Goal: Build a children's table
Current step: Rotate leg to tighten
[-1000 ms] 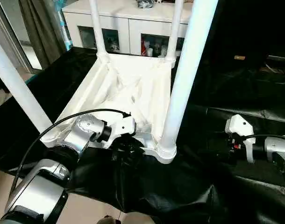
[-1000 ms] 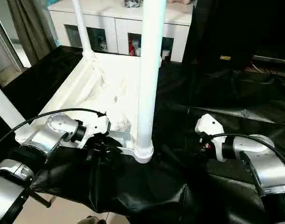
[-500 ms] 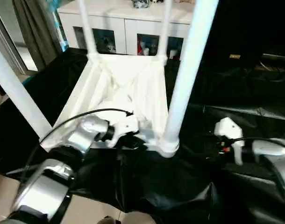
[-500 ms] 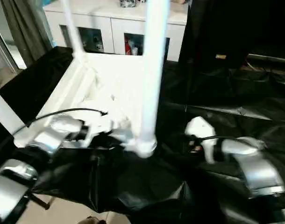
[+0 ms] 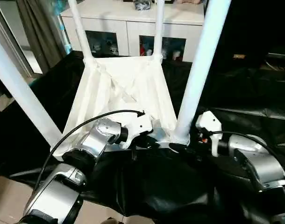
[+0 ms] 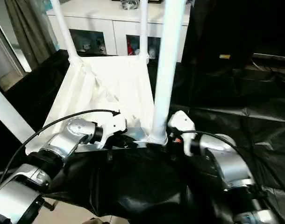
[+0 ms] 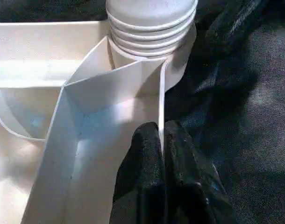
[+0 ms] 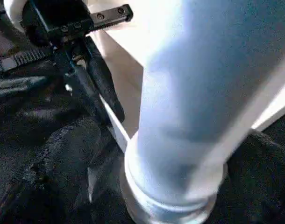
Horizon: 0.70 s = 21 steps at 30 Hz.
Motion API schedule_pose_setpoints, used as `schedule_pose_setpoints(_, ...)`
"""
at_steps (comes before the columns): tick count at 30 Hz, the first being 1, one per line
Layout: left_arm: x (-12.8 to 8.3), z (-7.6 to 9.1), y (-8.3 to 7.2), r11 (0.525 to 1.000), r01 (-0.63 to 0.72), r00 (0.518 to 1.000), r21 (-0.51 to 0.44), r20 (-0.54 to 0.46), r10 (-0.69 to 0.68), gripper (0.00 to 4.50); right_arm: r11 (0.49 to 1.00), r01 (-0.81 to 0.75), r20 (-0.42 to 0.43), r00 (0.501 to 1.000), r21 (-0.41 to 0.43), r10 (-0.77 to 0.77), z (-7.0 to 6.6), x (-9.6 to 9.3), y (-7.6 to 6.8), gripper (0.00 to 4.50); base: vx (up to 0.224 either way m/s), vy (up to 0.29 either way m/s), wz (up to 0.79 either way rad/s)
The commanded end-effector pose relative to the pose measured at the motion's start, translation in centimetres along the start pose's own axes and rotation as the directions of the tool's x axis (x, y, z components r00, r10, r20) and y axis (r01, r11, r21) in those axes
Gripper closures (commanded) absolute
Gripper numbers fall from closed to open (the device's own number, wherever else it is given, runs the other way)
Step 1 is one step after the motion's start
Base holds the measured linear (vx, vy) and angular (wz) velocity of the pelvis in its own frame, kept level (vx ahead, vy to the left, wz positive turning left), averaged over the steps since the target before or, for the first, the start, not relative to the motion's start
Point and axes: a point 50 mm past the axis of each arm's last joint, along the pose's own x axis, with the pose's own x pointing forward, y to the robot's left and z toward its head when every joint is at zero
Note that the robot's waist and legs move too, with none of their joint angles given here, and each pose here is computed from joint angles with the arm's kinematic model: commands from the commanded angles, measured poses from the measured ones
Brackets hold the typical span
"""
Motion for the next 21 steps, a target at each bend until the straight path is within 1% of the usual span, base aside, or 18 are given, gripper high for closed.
schedule_pose_setpoints(1, 0.2, -0.6, -0.2, 0.998, -0.036, 0.999, -0.055, 0.037, 0.038, 4.5, 1.0, -0.011, -0.003, 1.0, -0.009, 0.011, 0.2, 0.6, 0.0, 0.22, 0.0, 0.0, 0.0)
schedule_pose_setpoints(2, 0.1, -0.7, -0.2, 0.998, -0.036, 0.999, -0.055, 0.034, 0.038, 4.5, 1.0, -0.007, -0.008, 1.0, 0.001, 0.007, 0.0, 0.7, 0.0, 0.4, 0.0, 0.0, 0.0)
schedule_pose_setpoints(5, -0.2, -0.8, -0.2, 0.997, -0.04, 0.999, -0.06, 0.027, 0.041, 4.5, 1.0, 0.007, -0.026, 1.0, 0.001, -0.007, -0.2, 1.0, -0.2, 0.45, 0.0, 0.0, 0.0)
schedule_pose_setpoints(6, -0.3, -0.8, -0.1, 0.997, -0.041, 0.999, -0.061, 0.026, 0.043, 4.5, 1.0, 0.006, -0.025, 1.0, 0.002, -0.006, -0.2, 1.1, -0.2, 0.74, 0.0, 0.0, 0.0)
schedule_pose_setpoints(7, -0.4, -0.9, -0.1, 0.997, -0.043, 0.999, -0.065, 0.027, 0.045, 4.5, 1.0, 0.005, -0.021, 1.0, 0.006, -0.005, -0.2, 1.1, -0.2, 0.74, 0.0, 0.0, 0.0)
schedule_pose_setpoints(9, -0.5, -0.9, -0.1, 0.997, -0.046, 0.998, -0.068, 0.031, 0.048, 4.5, 1.0, 0.008, -0.016, 1.0, 0.014, -0.008, -0.3, 1.2, -0.2, 0.88, 0.0, 0.0, 0.0)
schedule_pose_setpoints(11, -0.5, -0.9, -0.1, 0.996, -0.047, 0.998, -0.072, 0.037, 0.05, 4.5, 1.0, 0.008, -0.015, 1.0, 0.015, -0.008, -0.3, 1.2, -0.2, 1.11, 0.0, 0.0, 0.0)
schedule_pose_setpoints(14, -0.6, -0.9, -0.1, 0.996, -0.051, 0.997, -0.077, 0.058, 0.056, 4.5, 1.0, 0.007, -0.016, 1.0, 0.015, -0.007, -0.4, 1.4, -0.2, 1.31, 0.0, 0.0, 0.0)
schedule_pose_setpoints(15, -0.6, -0.9, 0.0, 0.995, -0.054, 0.996, -0.08, 0.066, 0.059, 4.5, 1.0, 0.008, -0.016, 1.0, 0.015, -0.007, -0.4, 1.4, -0.2, 1.45, 0.0, 0.0, 0.0)
schedule_pose_setpoints(16, -0.7, -0.8, -0.1, 0.995, -0.052, 0.995, -0.085, 0.085, 0.06, 4.5, 1.0, 0.009, -0.017, 1.0, 0.018, -0.008, -0.5, 1.4, -0.2, 1.45, 0.0, 0.0, 0.0)
schedule_pose_setpoints(18, -0.8, -0.7, -0.1, 0.994, -0.05, 0.992, -0.097, 0.113, 0.061, 4.5, 1.0, 0.01, -0.017, 1.0, 0.021, -0.01, -0.6, 1.4, -0.2, 1.65, 0.0, 0.0, 0.0)
schedule_pose_setpoints(21, -0.9, -0.9, -0.2, 0.993, -0.042, 0.99, -0.11, 0.132, 0.057, 4.5, 1.0, 0.012, -0.021, 1.0, 0.023, -0.012, -0.7, 1.4, -0.2, 1.72, 0.0, 0.0, 0.0)
